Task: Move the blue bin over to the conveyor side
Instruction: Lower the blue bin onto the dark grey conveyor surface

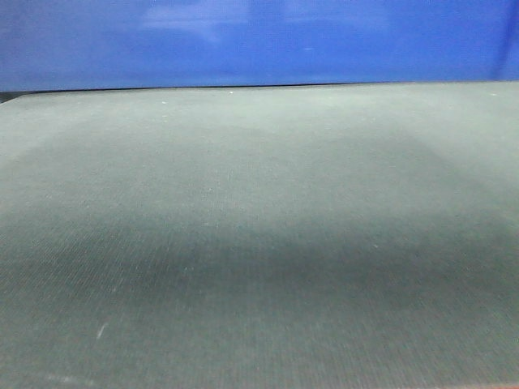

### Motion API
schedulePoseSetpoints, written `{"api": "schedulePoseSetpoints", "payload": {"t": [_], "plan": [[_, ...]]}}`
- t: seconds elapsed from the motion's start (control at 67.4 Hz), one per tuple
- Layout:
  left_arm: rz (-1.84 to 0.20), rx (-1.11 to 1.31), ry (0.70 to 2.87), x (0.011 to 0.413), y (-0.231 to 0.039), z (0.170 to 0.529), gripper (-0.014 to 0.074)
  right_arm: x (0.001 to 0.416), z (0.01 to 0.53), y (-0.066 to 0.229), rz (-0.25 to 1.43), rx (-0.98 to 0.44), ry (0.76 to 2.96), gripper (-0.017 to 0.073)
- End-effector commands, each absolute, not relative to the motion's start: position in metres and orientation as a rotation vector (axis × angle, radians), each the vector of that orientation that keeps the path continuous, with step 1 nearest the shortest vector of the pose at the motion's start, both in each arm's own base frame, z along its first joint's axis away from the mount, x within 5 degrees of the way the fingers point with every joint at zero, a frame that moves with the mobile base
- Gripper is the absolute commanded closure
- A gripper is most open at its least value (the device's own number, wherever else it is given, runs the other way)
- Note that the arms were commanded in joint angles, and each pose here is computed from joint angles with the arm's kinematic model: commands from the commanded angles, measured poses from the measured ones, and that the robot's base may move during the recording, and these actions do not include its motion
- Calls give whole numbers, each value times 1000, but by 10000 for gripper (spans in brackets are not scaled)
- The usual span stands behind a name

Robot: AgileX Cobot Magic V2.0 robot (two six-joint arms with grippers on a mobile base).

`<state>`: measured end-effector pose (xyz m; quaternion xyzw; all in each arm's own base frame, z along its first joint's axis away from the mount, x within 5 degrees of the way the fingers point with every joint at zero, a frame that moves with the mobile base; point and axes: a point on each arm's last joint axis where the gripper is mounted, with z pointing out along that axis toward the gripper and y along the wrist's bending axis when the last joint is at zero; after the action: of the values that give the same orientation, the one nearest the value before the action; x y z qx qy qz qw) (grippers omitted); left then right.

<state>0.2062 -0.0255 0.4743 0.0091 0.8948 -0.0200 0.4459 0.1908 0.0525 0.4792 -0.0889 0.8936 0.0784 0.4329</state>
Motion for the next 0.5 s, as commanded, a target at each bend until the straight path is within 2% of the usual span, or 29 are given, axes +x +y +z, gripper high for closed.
{"api": "schedulePoseSetpoints", "payload": {"t": [0.0, 0.489], "plan": [[-56, 42, 2083, 202, -26, 491, 604, 187, 495, 49, 171, -235, 2087, 636], [-56, 42, 2083, 202, -26, 491, 604, 187, 495, 49, 171, -235, 2087, 636]]}}
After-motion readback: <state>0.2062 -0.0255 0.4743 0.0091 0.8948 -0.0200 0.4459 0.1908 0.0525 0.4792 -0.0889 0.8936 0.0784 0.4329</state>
